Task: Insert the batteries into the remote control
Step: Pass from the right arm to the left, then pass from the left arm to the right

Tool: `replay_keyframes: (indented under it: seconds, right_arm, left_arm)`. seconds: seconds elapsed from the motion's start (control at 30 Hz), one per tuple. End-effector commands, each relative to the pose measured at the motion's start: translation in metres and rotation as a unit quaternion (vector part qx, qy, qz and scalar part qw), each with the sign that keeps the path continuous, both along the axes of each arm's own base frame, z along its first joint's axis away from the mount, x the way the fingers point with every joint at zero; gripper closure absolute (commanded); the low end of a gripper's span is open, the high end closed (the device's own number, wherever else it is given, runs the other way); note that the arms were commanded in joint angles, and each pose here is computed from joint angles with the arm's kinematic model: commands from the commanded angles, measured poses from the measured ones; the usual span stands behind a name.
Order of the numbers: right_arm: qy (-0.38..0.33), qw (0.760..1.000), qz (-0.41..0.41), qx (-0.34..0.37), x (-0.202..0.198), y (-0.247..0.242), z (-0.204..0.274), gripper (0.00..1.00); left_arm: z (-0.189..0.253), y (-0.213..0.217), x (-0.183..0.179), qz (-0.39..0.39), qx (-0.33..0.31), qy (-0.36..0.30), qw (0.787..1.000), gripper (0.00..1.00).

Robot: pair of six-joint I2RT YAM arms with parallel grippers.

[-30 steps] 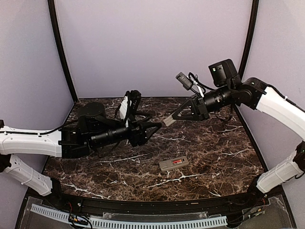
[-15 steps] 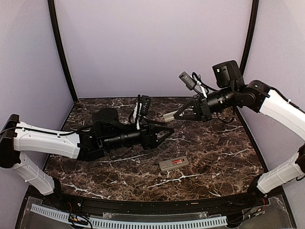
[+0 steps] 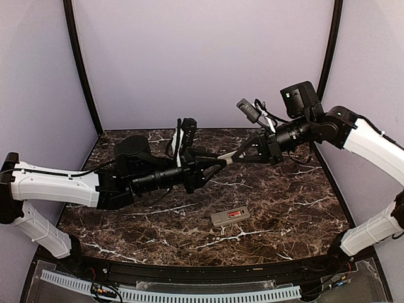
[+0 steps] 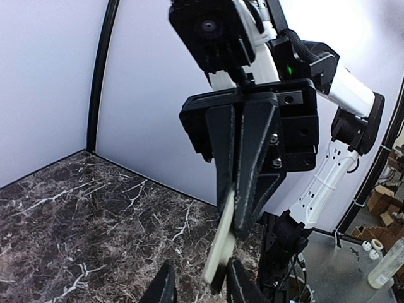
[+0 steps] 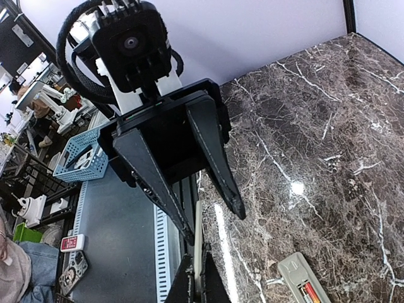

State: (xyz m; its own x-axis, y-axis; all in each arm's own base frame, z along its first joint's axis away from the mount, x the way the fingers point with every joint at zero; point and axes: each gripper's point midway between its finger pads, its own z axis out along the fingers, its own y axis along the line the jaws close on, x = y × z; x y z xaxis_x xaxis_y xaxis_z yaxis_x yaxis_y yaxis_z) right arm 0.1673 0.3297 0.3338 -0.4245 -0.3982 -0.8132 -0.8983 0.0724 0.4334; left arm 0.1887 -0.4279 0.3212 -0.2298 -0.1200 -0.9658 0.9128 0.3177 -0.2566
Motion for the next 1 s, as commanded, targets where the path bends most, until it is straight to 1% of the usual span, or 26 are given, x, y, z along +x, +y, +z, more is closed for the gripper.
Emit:
replay_keyframes:
  seconds: [0.0, 0.03, 0.13, 0.17, 0.2, 0.23, 0.27, 0.3, 0.37, 0.4, 0.43, 0.5, 0.6, 0.63, 0.67, 0.73, 0.77, 0.8, 0.87, 0.97]
  right_arm:
    - [0.000, 1.000, 0.012, 0.006, -0.002, -0.001, 0.002, 1.00]
    - [-0.002, 1.000, 0.011, 0.007, -0.002, -0.001, 0.003, 1.00]
    - [-0.006, 1.000, 0.010, 0.011, -0.001, 0.000, 0.003, 1.00]
    - [-0.008, 1.000, 0.011, 0.012, -0.001, 0.000, 0.004, 1.00]
    - [-0.012, 1.000, 0.006, 0.010, 0.001, 0.000, 0.004, 0.98]
    - [-0.017, 1.000, -0.002, 0.007, 0.003, -0.001, 0.003, 0.88]
    - [-0.024, 1.000, -0.015, 0.001, 0.008, -0.002, 0.002, 0.71]
    - [-0.048, 0.999, -0.024, -0.003, 0.012, -0.004, 0.003, 0.53]
    - [-0.093, 0.995, -0.038, -0.009, 0.017, -0.010, 0.005, 0.29]
    - [-0.118, 0.992, -0.043, -0.008, 0.018, -0.013, 0.008, 0.07]
    - [-0.146, 0.988, -0.053, -0.010, 0.022, -0.017, 0.011, 0.02]
    - [-0.208, 0.975, -0.077, -0.007, 0.030, -0.026, 0.017, 0.01]
    - [-0.313, 0.947, -0.076, 0.024, 0.030, -0.033, 0.031, 0.01]
    - [-0.347, 0.934, -0.075, 0.040, 0.028, -0.035, 0.038, 0.01]
    - [-0.383, 0.920, -0.066, 0.054, 0.024, -0.036, 0.043, 0.01]
    - [-0.455, 0.887, -0.029, 0.071, 0.014, -0.037, 0.045, 0.01]
    - [-0.493, 0.867, -0.007, 0.063, 0.013, -0.035, 0.038, 0.01]
    - [-0.535, 0.844, -0.004, 0.041, 0.018, -0.032, 0.030, 0.02]
    - [-0.579, 0.815, -0.009, 0.003, 0.030, -0.026, 0.016, 0.03]
    - [-0.621, 0.782, 0.038, -0.033, 0.024, -0.018, -0.006, 0.04]
  left_arm:
    - [0.013, -0.002, -0.002, -0.009, -0.006, -0.011, 1.000, 0.79]
    - [0.013, -0.003, -0.003, -0.015, -0.005, -0.010, 1.000, 0.82]
    - [0.012, -0.004, -0.005, -0.023, 0.000, -0.007, 1.000, 0.98]
    - [0.014, -0.004, -0.006, -0.023, -0.001, -0.007, 1.000, 0.99]
    - [0.013, -0.003, -0.006, -0.022, -0.001, -0.002, 1.000, 1.00]
    - [0.013, -0.001, -0.005, -0.019, -0.002, 0.001, 1.000, 1.00]
    - [0.012, -0.001, -0.004, -0.015, -0.004, 0.012, 1.000, 1.00]
    - [0.010, 0.000, -0.003, -0.011, -0.003, 0.019, 1.000, 1.00]
    - [0.003, 0.001, 0.000, -0.004, -0.003, 0.048, 0.999, 1.00]
    - [-0.002, 0.000, 0.001, -0.001, -0.002, 0.068, 0.998, 1.00]
    - [-0.006, 0.000, 0.001, 0.000, 0.000, 0.079, 0.997, 1.00]
    - [-0.017, -0.001, 0.002, 0.003, 0.007, 0.108, 0.994, 1.00]
    - [-0.035, -0.001, 0.010, 0.027, 0.025, 0.133, 0.990, 1.00]
    - [-0.035, -0.002, 0.013, 0.034, 0.028, 0.134, 0.990, 1.00]
    - [-0.048, -0.002, 0.019, 0.051, 0.051, 0.140, 0.987, 1.00]
    - [-0.054, -0.004, 0.030, 0.077, 0.076, 0.147, 0.983, 1.00]
    - [-0.060, -0.004, 0.031, 0.081, 0.089, 0.151, 0.981, 1.00]
    - [-0.062, -0.008, 0.031, 0.079, 0.092, 0.155, 0.980, 1.00]
    - [-0.064, -0.012, 0.027, 0.064, 0.091, 0.165, 0.980, 1.00]
    - [-0.061, -0.018, 0.020, 0.040, 0.078, 0.178, 0.980, 1.00]
